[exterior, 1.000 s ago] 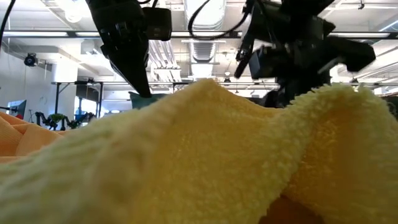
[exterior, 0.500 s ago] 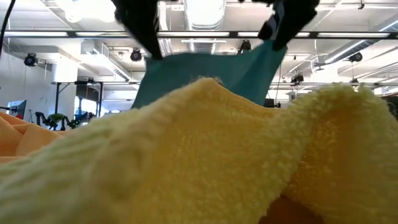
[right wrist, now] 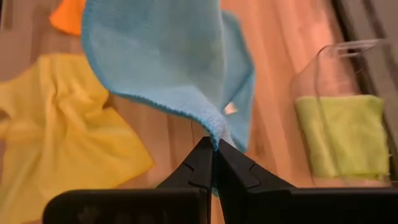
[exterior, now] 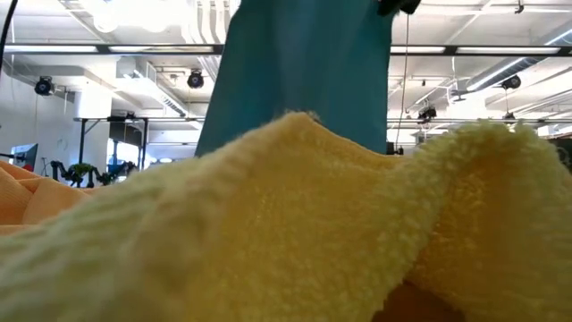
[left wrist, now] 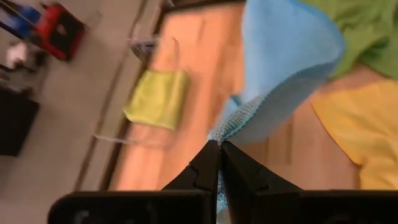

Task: Fold microfiber towels
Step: Fold the blue microfiber cloth

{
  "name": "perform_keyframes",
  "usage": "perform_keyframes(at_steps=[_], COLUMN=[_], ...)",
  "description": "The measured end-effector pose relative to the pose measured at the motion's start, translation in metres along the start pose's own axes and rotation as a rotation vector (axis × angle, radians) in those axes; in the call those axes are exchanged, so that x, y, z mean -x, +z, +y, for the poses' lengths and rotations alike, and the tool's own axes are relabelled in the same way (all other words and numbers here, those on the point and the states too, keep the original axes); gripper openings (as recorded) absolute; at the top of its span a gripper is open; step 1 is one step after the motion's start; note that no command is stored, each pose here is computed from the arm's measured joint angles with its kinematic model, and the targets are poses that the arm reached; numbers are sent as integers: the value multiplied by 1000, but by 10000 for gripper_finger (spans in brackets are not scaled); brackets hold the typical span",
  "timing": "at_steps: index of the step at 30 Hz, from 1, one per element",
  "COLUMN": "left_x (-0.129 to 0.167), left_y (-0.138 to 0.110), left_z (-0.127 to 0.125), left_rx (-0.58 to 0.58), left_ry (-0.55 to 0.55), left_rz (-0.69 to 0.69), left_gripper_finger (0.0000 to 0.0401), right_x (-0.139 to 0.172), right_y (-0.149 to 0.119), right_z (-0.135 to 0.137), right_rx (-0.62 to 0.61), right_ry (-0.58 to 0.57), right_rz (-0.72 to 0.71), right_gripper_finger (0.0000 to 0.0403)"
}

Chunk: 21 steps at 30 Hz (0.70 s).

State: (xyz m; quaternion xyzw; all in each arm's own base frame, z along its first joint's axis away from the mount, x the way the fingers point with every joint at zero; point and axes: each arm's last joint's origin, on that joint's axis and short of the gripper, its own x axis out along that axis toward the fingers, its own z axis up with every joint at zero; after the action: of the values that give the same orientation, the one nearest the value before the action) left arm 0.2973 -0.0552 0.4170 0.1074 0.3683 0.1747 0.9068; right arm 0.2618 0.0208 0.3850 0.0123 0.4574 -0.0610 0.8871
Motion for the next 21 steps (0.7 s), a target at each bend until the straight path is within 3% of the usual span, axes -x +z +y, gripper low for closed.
perform_keyframes(at_steps=[10, 18, 21], left_x=[28, 38, 46], left_y=[17, 20, 24], left_z=[18, 26, 32], left_rx=[-74, -47, -24], left_ry=[55, 131, 175], left_rz=[-90, -113, -141], left_gripper_finger=[0, 0, 0], right_x=[48, 74, 76], right_y=[18, 25, 24], right_z=[-12, -13, -13], right_rx=[-17, -100, -158], right_ry=[-243, -187, -254], right_rz=[-165, -209, -197], right_gripper_finger=[9, 9, 9])
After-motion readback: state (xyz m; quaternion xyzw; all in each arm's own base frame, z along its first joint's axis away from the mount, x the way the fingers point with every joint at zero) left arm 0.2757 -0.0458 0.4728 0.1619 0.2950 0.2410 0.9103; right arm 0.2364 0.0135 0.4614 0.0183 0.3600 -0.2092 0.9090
